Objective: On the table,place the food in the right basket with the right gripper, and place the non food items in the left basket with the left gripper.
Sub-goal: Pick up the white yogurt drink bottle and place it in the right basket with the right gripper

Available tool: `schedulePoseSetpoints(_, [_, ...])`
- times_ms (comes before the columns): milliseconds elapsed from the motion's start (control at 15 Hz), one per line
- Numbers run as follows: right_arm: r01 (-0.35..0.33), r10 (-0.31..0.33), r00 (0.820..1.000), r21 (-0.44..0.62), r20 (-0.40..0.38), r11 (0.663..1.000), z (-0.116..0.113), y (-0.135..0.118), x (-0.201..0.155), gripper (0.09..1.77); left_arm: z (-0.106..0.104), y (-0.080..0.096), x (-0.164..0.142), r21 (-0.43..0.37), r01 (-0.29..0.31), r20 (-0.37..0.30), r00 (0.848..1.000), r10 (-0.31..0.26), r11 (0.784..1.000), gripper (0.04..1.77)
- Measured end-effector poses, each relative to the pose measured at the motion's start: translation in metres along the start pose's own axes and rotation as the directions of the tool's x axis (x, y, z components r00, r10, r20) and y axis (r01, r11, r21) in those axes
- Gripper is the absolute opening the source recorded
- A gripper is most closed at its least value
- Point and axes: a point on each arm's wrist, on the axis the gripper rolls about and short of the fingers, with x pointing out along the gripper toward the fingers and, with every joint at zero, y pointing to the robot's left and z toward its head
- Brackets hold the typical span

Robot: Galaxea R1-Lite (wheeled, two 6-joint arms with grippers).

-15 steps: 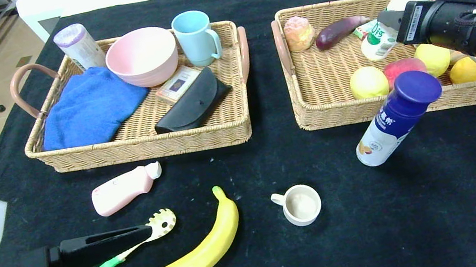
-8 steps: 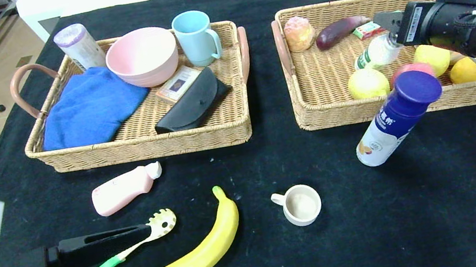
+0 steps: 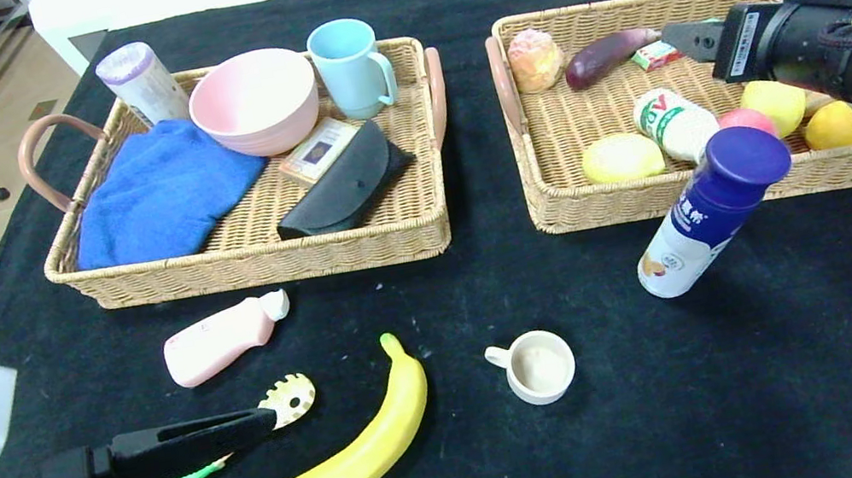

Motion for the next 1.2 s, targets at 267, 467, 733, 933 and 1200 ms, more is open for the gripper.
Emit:
schedulePoseSetpoints(267, [0.006, -0.006, 1.0, -0.016, -0.014, 1.0, -0.001, -0.003, -0.013, 1.62, 0.0, 0.0, 0.0, -0.001, 0.0, -0.002, 1.0, 0.0, 1.0, 1.72])
schedulePoseSetpoints(467, [0.002, -0.002, 1.0, -0.024, -0.014, 1.0, 0.004, -0.005, -0.035, 1.65, -0.001, 0.0, 0.0, 0.0, 0.001, -0.002, 1.0, -0.001, 1.0, 1.72])
schedulePoseSetpoints(733, [0.008, -0.01, 0.999, -0.029, -0.04, 1.0, 0.012, -0.012, -0.077, 1.67, 0.0, 0.0, -0.001, 0.001, 0.0, 0.001, 1.0, 0.0, 1.0, 1.72])
schedulePoseSetpoints(933, [-0.003, 0.0, 0.996, -0.033, -0.089, 0.999, 0.009, -0.017, -0.113, 1.68, -0.001, 0.0, 0.0, 0.0, 0.001, -0.002, 1.0, -0.001, 1.0, 1.72])
schedulePoseSetpoints(1200, [-0.025, 0.018, 0.987, -0.043, -0.161, 0.999, -0.006, -0.025, -0.156, 1.69, -0.001, 0.0, -0.001, 0.002, 0.001, -0.001, 1.0, -0.001, 1.0, 1.72])
